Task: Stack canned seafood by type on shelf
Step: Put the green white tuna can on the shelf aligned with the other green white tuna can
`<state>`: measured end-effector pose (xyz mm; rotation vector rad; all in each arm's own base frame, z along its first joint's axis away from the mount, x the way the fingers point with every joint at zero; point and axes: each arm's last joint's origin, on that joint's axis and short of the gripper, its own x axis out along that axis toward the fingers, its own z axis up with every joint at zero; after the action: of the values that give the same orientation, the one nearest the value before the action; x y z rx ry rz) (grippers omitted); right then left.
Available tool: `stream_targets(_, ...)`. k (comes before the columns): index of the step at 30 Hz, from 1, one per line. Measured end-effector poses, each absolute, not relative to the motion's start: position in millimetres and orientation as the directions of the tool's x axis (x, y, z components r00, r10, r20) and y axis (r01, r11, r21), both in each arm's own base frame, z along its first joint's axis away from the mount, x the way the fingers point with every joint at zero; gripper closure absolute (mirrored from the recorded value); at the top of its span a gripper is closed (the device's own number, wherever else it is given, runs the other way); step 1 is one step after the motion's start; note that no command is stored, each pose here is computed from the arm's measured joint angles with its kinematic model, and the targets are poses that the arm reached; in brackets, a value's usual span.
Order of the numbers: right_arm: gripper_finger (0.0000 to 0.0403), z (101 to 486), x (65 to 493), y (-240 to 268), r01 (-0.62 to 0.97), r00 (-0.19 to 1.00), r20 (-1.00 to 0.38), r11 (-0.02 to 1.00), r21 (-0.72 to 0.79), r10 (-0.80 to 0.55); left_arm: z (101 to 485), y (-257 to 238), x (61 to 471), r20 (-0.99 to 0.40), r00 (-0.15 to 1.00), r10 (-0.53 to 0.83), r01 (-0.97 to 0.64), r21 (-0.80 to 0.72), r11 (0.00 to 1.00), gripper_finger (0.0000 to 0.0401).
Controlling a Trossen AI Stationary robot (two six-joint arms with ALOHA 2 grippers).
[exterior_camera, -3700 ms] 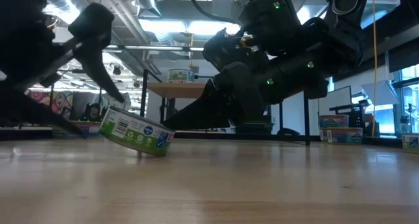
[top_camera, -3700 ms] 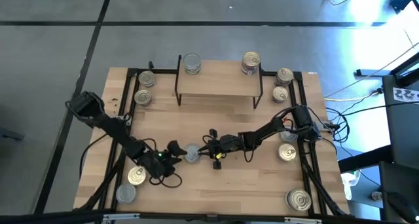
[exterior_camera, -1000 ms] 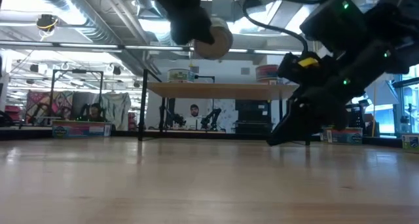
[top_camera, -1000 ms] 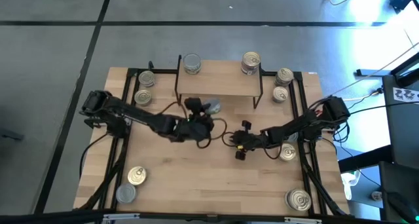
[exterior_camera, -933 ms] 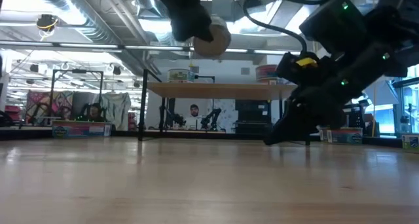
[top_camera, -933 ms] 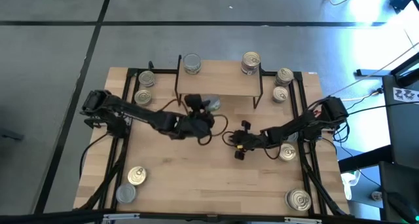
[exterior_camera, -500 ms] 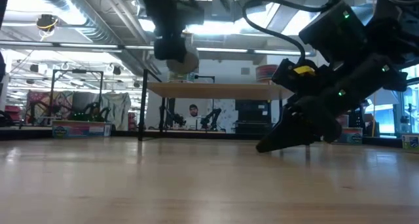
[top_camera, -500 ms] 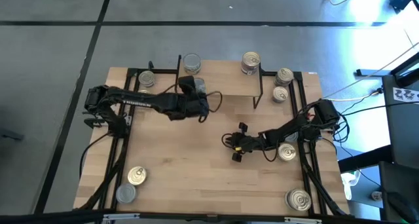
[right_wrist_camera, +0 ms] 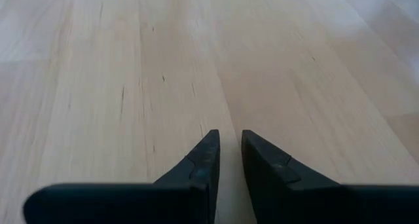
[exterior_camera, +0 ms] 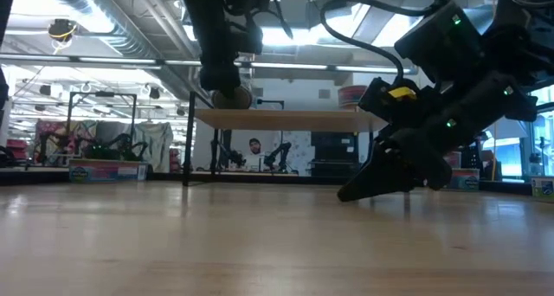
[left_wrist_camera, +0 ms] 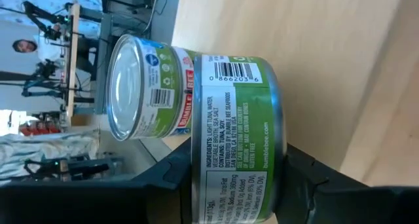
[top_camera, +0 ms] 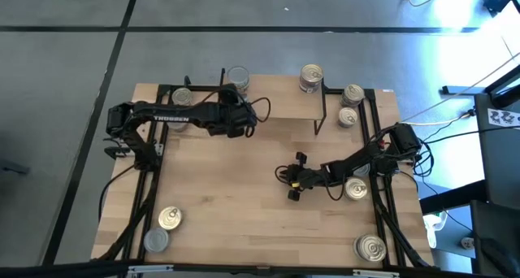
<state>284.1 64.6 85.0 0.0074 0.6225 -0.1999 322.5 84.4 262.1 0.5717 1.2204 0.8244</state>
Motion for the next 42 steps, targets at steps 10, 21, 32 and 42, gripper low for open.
stream_targets(10, 0.0336, 85.0, 284.1, 64.6, 0.186, 0.793, -0.580, 0.981, -0.056, -0.183, 261.8, 93.2, 320.1, -0.585, 0.102, 0.804, -0.230, 0.773, 0.591, 0.0262)
stream_targets(21, 0.0336, 85.0, 284.1, 64.6, 0.186, 0.794, -0.580, 0.981, -0.057, -0.184, 258.6, 91.7, 320.3, -0.635, 0.123, 0.763, -0.214, 0.733, 0.645, 0.0182)
stream_targets(32, 0.0336, 85.0, 284.2, 64.6, 0.185, 0.794, -0.580, 0.981, -0.057, -0.183, 269.6, 92.3, 321.7, -0.759, 0.191, 0.622, -0.317, 0.552, 0.771, 0.0137)
stream_targets(42, 0.0336, 85.0, 284.2, 64.6, 0.185, 0.794, -0.580, 0.981, -0.058, -0.184, 283.6, 79.7, 325.7, -0.822, 0.256, 0.509, -0.283, 0.440, 0.852, 0.0136)
